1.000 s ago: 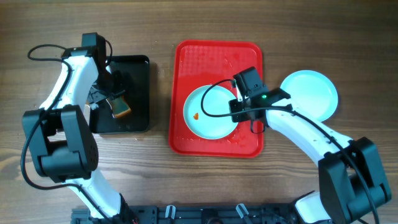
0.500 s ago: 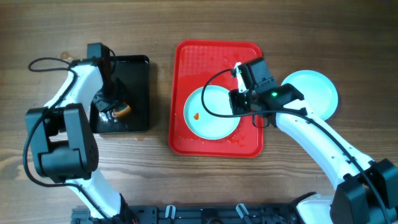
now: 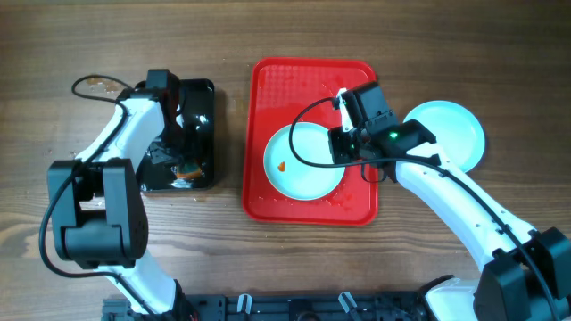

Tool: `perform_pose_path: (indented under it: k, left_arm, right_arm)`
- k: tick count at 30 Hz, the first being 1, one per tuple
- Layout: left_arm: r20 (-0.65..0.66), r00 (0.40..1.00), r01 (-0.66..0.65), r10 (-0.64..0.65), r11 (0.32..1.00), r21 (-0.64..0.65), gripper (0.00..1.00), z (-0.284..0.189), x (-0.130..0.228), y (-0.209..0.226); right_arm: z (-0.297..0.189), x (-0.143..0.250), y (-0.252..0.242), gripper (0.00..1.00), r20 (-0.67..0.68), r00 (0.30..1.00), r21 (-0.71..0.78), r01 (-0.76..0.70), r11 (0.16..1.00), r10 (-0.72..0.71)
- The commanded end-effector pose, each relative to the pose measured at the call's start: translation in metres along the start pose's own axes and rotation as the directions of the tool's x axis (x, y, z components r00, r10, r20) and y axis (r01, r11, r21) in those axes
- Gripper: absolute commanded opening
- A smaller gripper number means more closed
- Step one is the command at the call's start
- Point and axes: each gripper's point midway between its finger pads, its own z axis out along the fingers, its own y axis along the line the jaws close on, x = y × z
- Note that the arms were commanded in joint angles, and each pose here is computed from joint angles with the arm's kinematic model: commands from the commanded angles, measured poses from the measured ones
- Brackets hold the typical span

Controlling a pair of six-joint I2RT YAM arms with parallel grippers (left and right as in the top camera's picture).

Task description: Clean dirty plates on tray and stack at the side

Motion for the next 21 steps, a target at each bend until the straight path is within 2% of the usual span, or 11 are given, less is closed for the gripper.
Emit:
perform_pose_path:
  k: [1, 2, 3, 4, 7, 9, 13, 19, 21]
  left_arm:
    - [0.058, 0.998, -0.021, 0.023, 1.0, -0.02, 0.83, -0.009, -0.009, 0.002]
    - [0.071, 0.997, 0.003, -0.001, 1.0, -0.021, 0.91, -0.004, -0.011, 0.002]
    - [0.083, 0.996, 0.021, -0.02, 1.0, -0.016, 0.9, -0.001, -0.012, 0.002]
    - [0.097, 0.995, 0.036, -0.035, 0.999, -0.009, 0.83, 0.006, -0.014, 0.002]
    - [0.107, 0.992, 0.073, -0.073, 0.997, -0.001, 0.4, 0.024, -0.01, 0.003]
    - [0.098, 0.993, 0.072, -0.072, 0.997, -0.006, 0.06, 0.034, -0.004, 0.005]
    - [0.081, 0.996, 0.029, -0.027, 0.999, -0.017, 0.04, 0.027, 0.001, 0.007]
    - [0.139, 0.99, -0.014, 0.014, 1.0, -0.001, 0.06, -0.03, -0.012, 0.002]
    - [0.163, 0.987, -0.014, 0.013, 1.0, 0.006, 0.31, -0.038, -0.014, 0.001]
  right_arm:
    - [-0.007, -0.009, 0.005, 0.34, 0.029, 0.999, -0.022, -0.012, 1.0, 0.013]
    - [-0.007, -0.009, 0.005, 0.33, 0.029, 0.999, -0.022, -0.012, 1.0, 0.013]
    - [-0.007, -0.009, 0.004, 0.33, 0.029, 0.999, -0.022, -0.012, 1.0, 0.012]
    - [-0.007, -0.009, 0.004, 0.34, 0.029, 0.999, -0.022, -0.012, 1.0, 0.012]
    - [-0.007, -0.009, 0.004, 0.33, 0.029, 1.0, -0.022, -0.012, 1.0, 0.013]
    - [-0.007, -0.009, 0.004, 0.33, 0.027, 0.999, -0.022, -0.019, 1.0, 0.02]
    - [-0.007, -0.009, 0.004, 0.34, 0.028, 0.999, -0.022, -0.031, 0.999, 0.031]
    - [-0.007, -0.009, 0.005, 0.33, 0.027, 0.999, -0.023, -0.031, 0.999, 0.031]
    - [-0.007, -0.009, 0.005, 0.33, 0.027, 0.999, -0.023, -0.031, 0.999, 0.032]
